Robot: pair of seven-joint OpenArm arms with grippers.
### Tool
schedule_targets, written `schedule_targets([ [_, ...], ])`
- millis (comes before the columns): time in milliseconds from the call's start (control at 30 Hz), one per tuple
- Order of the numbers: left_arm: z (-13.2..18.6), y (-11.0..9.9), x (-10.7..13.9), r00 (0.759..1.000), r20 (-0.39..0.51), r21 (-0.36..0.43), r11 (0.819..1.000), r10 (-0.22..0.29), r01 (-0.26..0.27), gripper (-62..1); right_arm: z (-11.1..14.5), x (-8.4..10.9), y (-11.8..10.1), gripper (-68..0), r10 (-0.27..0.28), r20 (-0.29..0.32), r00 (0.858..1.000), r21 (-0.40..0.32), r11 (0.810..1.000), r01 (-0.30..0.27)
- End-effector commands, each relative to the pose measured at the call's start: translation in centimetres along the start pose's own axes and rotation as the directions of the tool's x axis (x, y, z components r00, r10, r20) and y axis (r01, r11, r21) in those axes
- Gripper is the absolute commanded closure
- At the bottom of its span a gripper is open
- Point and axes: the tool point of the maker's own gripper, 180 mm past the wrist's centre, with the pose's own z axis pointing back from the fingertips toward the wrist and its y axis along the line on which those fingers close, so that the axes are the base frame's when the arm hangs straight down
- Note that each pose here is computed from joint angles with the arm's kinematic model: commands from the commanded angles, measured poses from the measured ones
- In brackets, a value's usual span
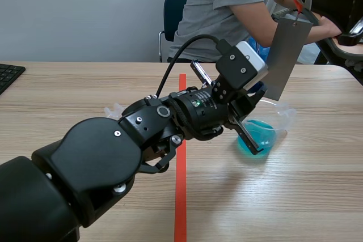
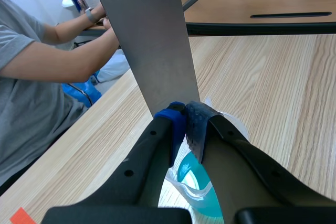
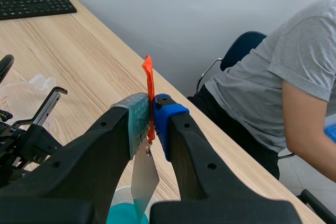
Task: Do the redox reaction experiment.
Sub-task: 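Point at the plate with the left hand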
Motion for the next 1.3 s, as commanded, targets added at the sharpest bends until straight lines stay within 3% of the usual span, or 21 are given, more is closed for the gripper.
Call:
schedule_targets([
  [0, -0.7, 0.6, 1.9, 0.998, 0.056, 0.014, 1.000, -0.006, 0.006, -1.8, 0.0, 1.5, -0.4, -0.4, 0.024, 0.041, 0.999, 0.002, 1.000, -0.024],
  [1000, -0.3, 0.9, 1.7, 0.998, 0.061, 0.020, 1.000, -0.012, 0.010, -1.8, 0.0, 1.5, -0.4, -0.4, 0.024, 0.042, 0.999, 0.002, 1.000, -0.024],
  [1267, 1.7, 2.6, 0.1, 0.999, 0.046, 0.097, 0.995, -0.026, 0.022, -1.8, 0.0, 1.5, -0.4, -0.5, 0.024, 0.042, 0.999, 0.002, 1.000, -0.024],
])
